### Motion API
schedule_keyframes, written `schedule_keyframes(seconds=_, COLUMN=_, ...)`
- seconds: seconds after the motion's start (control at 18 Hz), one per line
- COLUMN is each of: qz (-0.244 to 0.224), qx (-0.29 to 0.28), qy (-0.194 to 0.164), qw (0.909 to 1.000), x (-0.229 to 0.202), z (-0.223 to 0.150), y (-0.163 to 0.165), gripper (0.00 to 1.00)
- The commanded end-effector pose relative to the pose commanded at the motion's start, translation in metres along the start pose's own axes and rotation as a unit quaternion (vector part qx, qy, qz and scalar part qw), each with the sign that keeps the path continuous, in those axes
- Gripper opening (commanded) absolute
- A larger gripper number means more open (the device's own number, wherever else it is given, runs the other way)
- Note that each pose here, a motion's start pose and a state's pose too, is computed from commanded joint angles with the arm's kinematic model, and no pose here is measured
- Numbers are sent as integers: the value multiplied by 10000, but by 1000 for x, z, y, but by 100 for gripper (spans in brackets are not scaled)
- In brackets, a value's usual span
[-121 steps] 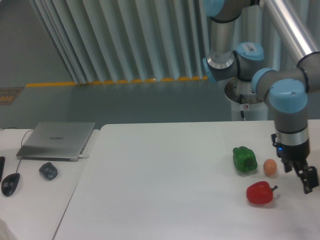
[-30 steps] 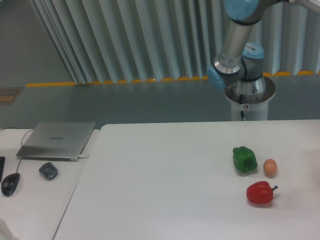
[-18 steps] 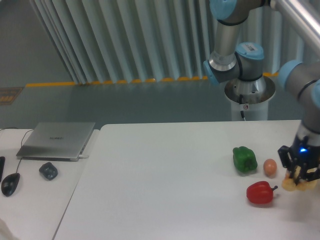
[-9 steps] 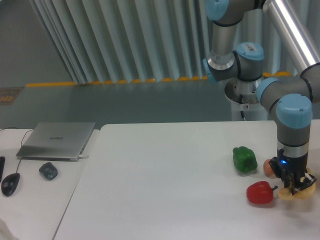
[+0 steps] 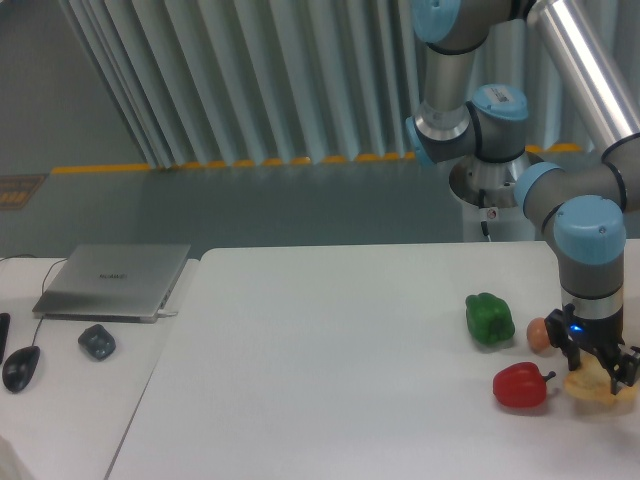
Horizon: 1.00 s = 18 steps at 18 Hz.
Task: Place the triangular bread on the table
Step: 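Lower the bread onto the table beside the red pepper and open the gripper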
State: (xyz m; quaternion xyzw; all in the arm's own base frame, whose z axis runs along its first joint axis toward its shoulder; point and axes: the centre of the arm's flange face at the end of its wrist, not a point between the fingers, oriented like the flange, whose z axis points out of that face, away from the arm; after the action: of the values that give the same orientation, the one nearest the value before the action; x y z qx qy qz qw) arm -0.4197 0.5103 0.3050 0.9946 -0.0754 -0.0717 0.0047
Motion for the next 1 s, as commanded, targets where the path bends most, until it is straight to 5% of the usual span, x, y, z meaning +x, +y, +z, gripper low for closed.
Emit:
schedule_keyframes(seconds=0.39, qz=152, qx=496, qy=-184, qw=9985, x=0, z=-32, y=-7, gripper=100)
schedule_keyframes(seconds=0.56, qz=663, qx=587, qy=-245, qw=9958, x=1, z=-45, y=-4, gripper=100)
schedule_keyframes(seconds=0.72, qz=1863, qx=382, qy=113, qw=9817, x=14, z=-45, y=5, gripper=100)
schedule_keyframes(seconds=1.0, qz=1985, qx=463, qy=398, qw=9782, x=30, z=-55, y=6, gripper=100)
